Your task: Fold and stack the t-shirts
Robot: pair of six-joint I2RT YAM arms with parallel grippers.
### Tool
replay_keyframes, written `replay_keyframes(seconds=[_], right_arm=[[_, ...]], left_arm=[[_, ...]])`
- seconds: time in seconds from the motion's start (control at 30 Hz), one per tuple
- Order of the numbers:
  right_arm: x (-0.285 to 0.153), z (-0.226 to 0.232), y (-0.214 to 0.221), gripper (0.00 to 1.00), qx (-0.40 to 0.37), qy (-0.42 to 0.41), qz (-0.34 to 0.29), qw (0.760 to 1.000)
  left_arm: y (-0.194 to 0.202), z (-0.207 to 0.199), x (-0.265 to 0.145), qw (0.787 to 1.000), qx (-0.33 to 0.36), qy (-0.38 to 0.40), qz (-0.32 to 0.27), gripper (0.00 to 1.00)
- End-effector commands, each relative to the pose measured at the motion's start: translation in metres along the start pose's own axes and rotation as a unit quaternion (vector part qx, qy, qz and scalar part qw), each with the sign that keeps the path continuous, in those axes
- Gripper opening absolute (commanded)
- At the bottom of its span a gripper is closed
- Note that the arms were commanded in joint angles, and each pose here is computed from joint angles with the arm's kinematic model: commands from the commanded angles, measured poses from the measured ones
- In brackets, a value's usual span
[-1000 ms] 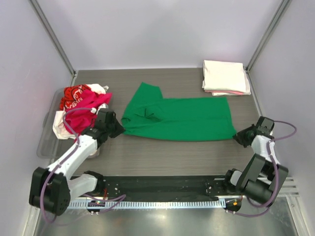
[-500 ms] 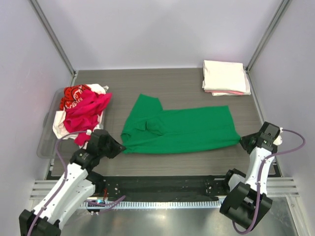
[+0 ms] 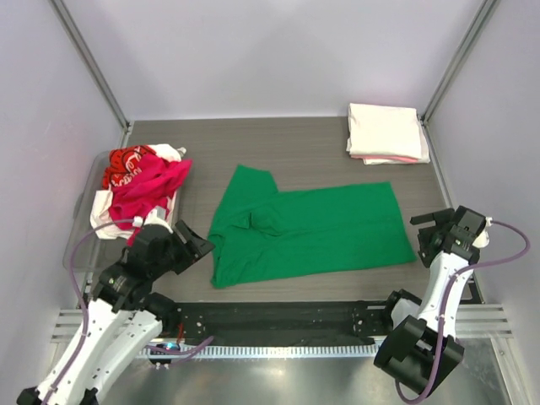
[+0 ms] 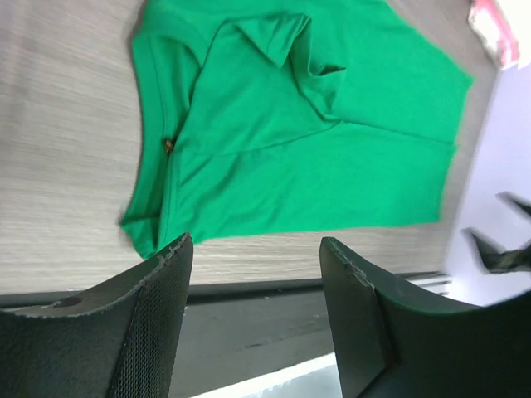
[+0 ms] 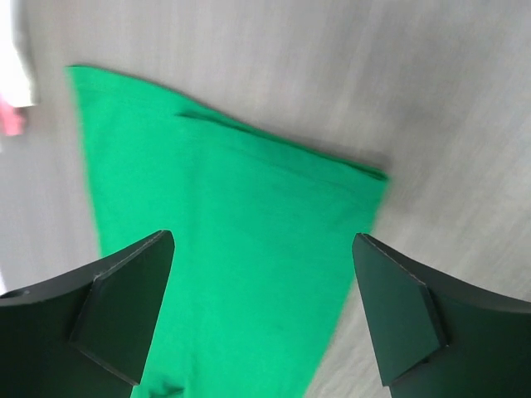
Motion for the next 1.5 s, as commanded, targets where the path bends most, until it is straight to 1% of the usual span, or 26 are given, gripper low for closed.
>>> replay_keyframes(seconds=[0.0, 0.07, 0.1, 0.17, 0.2, 0.23, 0.27, 0.3, 0.33, 0.4, 0.43, 0.47, 0.53, 0.63, 0.67, 0.7, 0.77, 0.87, 1.1, 1.17, 1.2, 1.27, 1.3, 1.33, 1.43, 1.47], right_arm=[[-0.013, 0.029, -0.017, 0.94, -0.036, -0.091, -0.011, 0.995], [-0.014, 0.036, -0.017, 0.93, -0.064, -0.105, 0.006, 0.992], [-0.014, 0.037, -0.016, 0.93, -0.074, -0.107, 0.007, 0.991], [-0.016, 0.042, -0.012, 0.93, -0.096, -0.117, 0.011, 0.988], [-0.018, 0.047, -0.010, 0.93, -0.108, -0.136, 0.008, 0.985], [-0.018, 0.049, -0.008, 0.93, -0.117, -0.143, 0.009, 0.983], [-0.019, 0.054, -0.001, 0.93, -0.138, -0.154, 0.017, 0.978], [-0.020, 0.058, 0.002, 0.93, -0.151, -0.163, 0.019, 0.975], [-0.020, 0.061, 0.005, 0.93, -0.161, -0.167, 0.021, 0.972], [-0.021, 0.071, 0.015, 0.93, -0.192, -0.174, 0.038, 0.965], [-0.022, 0.074, 0.017, 0.93, -0.200, -0.177, 0.044, 0.963], [-0.023, 0.076, 0.019, 0.93, -0.207, -0.179, 0.045, 0.961], [-0.025, 0.079, 0.026, 0.93, -0.221, -0.185, 0.055, 0.956], [-0.025, 0.078, 0.029, 0.93, -0.239, -0.188, 0.059, 0.951], [-0.025, 0.078, 0.029, 0.93, -0.242, -0.189, 0.061, 0.950], [-0.024, 0.077, 0.030, 0.93, -0.245, -0.188, 0.064, 0.949], [-0.025, 0.076, 0.031, 0.93, -0.251, -0.192, 0.068, 0.946], [-0.022, 0.073, 0.033, 0.93, -0.253, -0.186, 0.070, 0.947], [-0.011, 0.070, 0.033, 0.93, -0.262, -0.164, 0.073, 0.948], [-0.012, 0.070, 0.032, 0.93, -0.264, -0.165, 0.068, 0.948], [-0.014, 0.071, 0.031, 0.93, -0.266, -0.167, 0.064, 0.947], [-0.016, 0.072, 0.028, 0.93, -0.268, -0.165, 0.053, 0.948], [-0.016, 0.070, 0.028, 0.93, -0.271, -0.161, 0.053, 0.948], [-0.017, 0.071, 0.027, 0.93, -0.271, -0.158, 0.049, 0.948], [-0.019, 0.077, 0.022, 0.94, -0.272, -0.158, 0.043, 0.948], [-0.019, 0.080, 0.020, 0.94, -0.274, -0.158, 0.041, 0.948]], left_arm=[[-0.028, -0.035, 0.009, 0.996, 0.082, 0.013, -0.035, 0.63], [-0.040, -0.052, 0.030, 0.993, 0.111, -0.008, -0.029, 0.64], [-0.053, -0.069, 0.038, 0.991, 0.124, 0.000, -0.057, 0.65], [-0.068, -0.083, 0.057, 0.982, 0.175, -0.013, -0.070, 0.69], [-0.074, -0.087, 0.089, 0.978, 0.198, -0.037, -0.062, 0.70], [-0.088, -0.099, 0.100, 0.969, 0.231, -0.039, -0.074, 0.71], [-0.095, -0.101, 0.119, 0.968, 0.239, -0.051, -0.062, 0.70], [-0.099, -0.097, 0.155, 0.966, 0.246, -0.073, -0.034, 0.66], [-0.117, -0.105, 0.172, 0.970, 0.234, -0.057, -0.022, 0.64], [-0.136, -0.106, 0.202, 0.972, 0.224, -0.064, -0.012, 0.61], [-0.140, -0.090, 0.234, 0.973, 0.213, -0.086, 0.020, 0.60], [-0.157, -0.110, 0.242, 0.972, 0.226, -0.065, 0.003, 0.60], [-0.175, -0.117, 0.273, 0.967, 0.241, -0.077, -0.007, 0.61], [-0.184, -0.114, 0.301, 0.960, 0.257, -0.108, 0.003, 0.61], [-0.181, -0.105, 0.320, 0.959, 0.255, -0.119, 0.021, 0.61], [-0.187, -0.113, 0.324, 0.961, 0.254, -0.109, 0.015, 0.61], [-0.182, -0.104, 0.344, 0.961, 0.249, -0.117, 0.030, 0.61], [-0.177, -0.104, 0.357, 0.966, 0.230, -0.105, 0.048, 0.57], [-0.145, -0.084, 0.375, 0.962, 0.220, -0.142, 0.081, 0.45], [-0.139, -0.077, 0.381, 0.961, 0.217, -0.149, 0.090, 0.38], [-0.137, -0.076, 0.382, 0.960, 0.218, -0.147, 0.096, 0.26], [-0.132, -0.076, 0.383, 0.959, 0.220, -0.145, 0.102, 0.15], [-0.131, -0.076, 0.383, 0.959, 0.222, -0.146, 0.103, 0.04], [-0.131, -0.077, 0.381, 0.958, 0.222, -0.148, 0.102, 0.00], [-0.136, -0.083, 0.370, 0.956, 0.225, -0.165, 0.093, 0.00], [-0.141, -0.089, 0.359, 0.955, 0.227, -0.169, 0.091, 0.00]])
Point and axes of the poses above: each gripper's point midway between its finger pads, its own x axis out along the fingers, its own z axis along the line the jaws close on, y = z × x, the point moved 9 cm from there along -x, back along the fingers, and after that the axes turned 3 degrees about -x, right-handed, at the moved point
